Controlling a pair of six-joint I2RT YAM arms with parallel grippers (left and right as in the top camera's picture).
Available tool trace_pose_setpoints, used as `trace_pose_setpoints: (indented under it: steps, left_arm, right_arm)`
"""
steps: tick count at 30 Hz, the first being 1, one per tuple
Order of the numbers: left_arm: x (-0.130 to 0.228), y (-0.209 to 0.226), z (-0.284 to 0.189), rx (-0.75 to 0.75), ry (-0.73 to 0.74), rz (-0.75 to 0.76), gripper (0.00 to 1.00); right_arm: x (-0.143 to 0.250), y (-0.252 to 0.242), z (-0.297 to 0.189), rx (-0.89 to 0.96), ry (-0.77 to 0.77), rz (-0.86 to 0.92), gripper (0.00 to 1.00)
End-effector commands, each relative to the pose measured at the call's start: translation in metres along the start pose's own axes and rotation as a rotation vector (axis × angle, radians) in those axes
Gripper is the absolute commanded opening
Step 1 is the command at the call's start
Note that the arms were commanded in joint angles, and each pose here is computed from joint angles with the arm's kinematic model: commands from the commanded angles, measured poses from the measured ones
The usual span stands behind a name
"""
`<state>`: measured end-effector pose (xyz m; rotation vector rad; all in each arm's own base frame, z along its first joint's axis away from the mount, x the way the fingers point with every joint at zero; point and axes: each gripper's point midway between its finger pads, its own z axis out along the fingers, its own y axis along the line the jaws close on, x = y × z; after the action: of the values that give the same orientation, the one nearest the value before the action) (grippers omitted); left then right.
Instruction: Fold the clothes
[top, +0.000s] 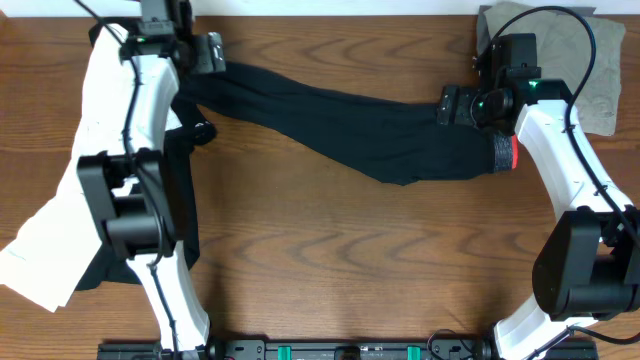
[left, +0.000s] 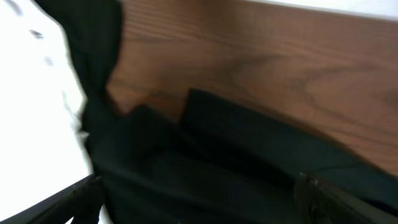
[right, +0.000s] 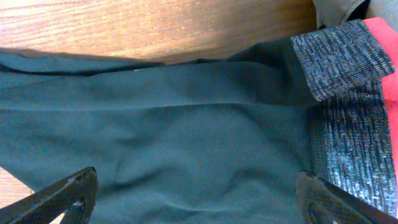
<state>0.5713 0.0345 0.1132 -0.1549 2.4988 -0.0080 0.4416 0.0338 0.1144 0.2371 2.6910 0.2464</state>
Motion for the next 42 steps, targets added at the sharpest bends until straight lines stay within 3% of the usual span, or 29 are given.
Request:
trace_pose_setpoints:
  steps: [1,17,34,37,42]
  left_arm:
    - [0.014,-0.002,0.029,0.001,0.038,0.061,0.98]
    - [0.036,-0.009,0.083,0.055,0.056,0.081,0.98]
    - [0.055,-0.007,0.106,0.042,0.092,0.094,0.99]
    - [0.061,-0.006,0.113,0.043,0.101,0.103,0.93]
    - [0.068,-0.012,0.118,0.071,0.114,0.106,0.69]
  right_arm:
    - [-0.009,0.007,-0.009,-0.013,-0.029,-0.022,0.99]
    - [-0.01,0.007,-0.009,-0.014,-0.034,-0.023,0.99]
    - [-0.011,0.007,-0.009,-0.015,-0.039,-0.023,0.99]
    - [-0.011,0.007,-0.009,-0.015,-0.039,-0.023,0.99]
    - [-0.012,0.007,-0.009,-0.016,-0.043,-0.023,0.99]
